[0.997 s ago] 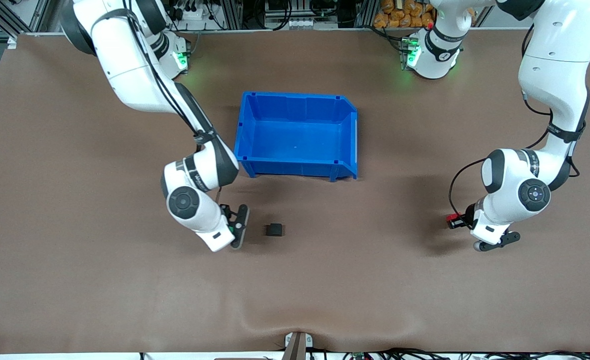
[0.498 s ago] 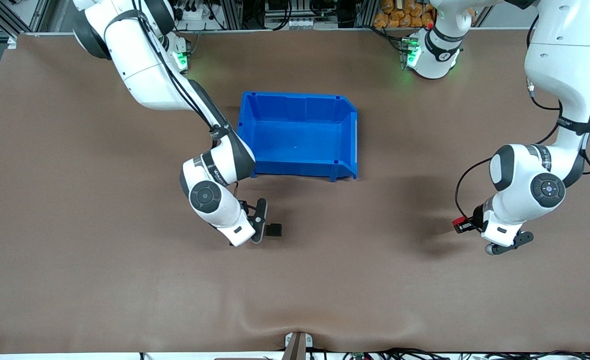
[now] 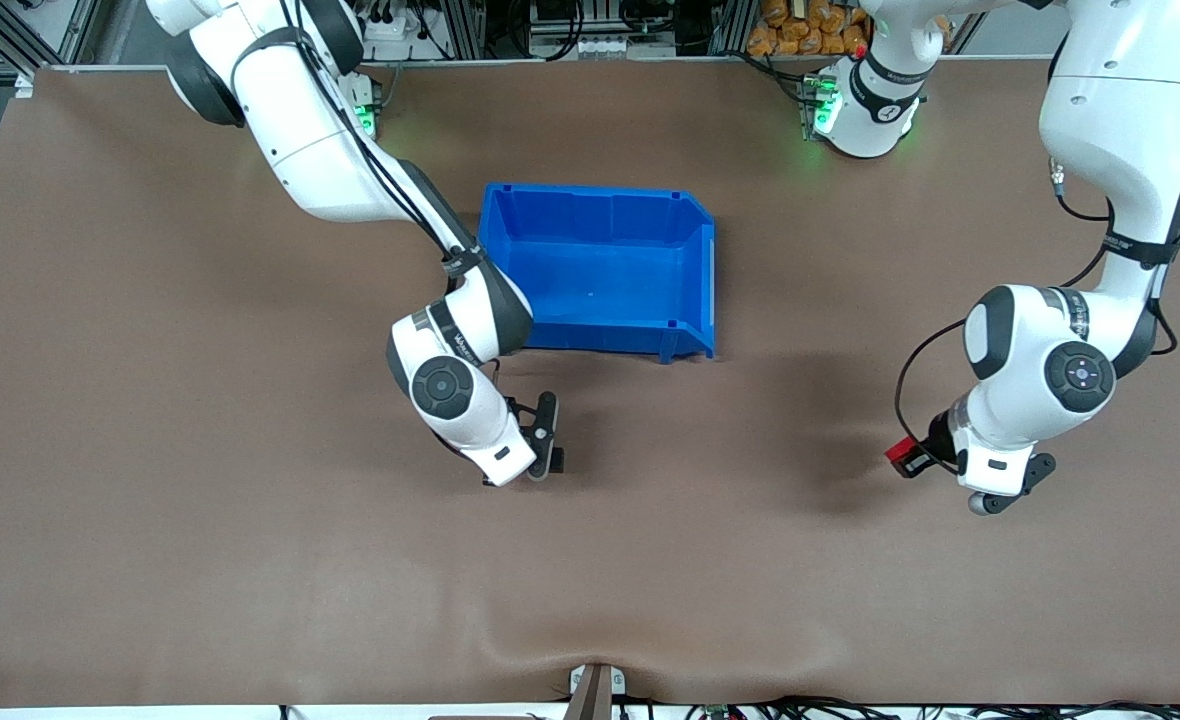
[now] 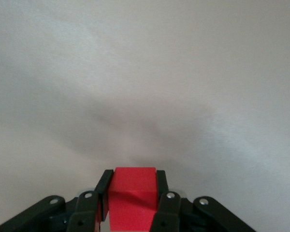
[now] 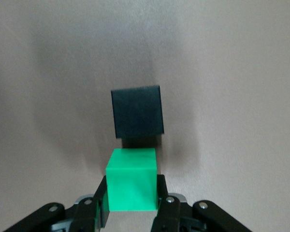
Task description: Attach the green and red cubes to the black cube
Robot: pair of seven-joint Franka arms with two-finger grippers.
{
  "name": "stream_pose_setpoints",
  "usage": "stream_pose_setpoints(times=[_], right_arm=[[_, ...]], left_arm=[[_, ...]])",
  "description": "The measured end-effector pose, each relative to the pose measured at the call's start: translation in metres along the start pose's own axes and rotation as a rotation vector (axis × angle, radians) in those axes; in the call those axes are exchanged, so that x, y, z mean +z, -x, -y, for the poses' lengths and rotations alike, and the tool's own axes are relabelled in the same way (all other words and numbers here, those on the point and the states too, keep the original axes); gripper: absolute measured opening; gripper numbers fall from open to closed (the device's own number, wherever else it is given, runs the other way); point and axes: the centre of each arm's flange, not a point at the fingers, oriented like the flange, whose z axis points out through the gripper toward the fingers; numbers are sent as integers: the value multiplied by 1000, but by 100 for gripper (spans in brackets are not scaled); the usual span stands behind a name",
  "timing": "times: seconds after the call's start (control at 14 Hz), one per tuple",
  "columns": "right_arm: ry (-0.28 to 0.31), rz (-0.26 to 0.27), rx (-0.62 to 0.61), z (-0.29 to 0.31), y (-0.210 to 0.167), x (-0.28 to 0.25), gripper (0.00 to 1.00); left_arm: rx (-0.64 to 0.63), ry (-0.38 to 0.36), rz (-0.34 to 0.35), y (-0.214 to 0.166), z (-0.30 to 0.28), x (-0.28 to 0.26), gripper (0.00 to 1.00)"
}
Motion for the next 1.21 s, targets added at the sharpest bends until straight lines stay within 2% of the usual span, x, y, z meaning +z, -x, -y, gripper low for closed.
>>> stream_pose_setpoints(times=[0.43, 0.57, 0.85, 0.93, 1.07, 1.21], right_arm=[[34, -24, -3, -2, -5, 0, 40], [38, -27, -5, -1, -6, 4, 56], [41, -31, -29, 11, -21, 8, 96], [48, -37, -33, 11, -25, 4, 100], [63, -42, -26, 5, -25, -8, 100], [45, -20, 8, -4, -14, -27, 100]], left_arm=[[-161, 31, -2, 22, -58, 7, 40], [-244, 43, -2, 29, -76, 8, 40], [-396, 67, 6, 66, -123, 5, 40], [-430, 71, 20, 75, -132, 6, 40], [-512, 95, 77, 91, -151, 11, 40], [-603, 117, 118, 107, -176, 15, 40]])
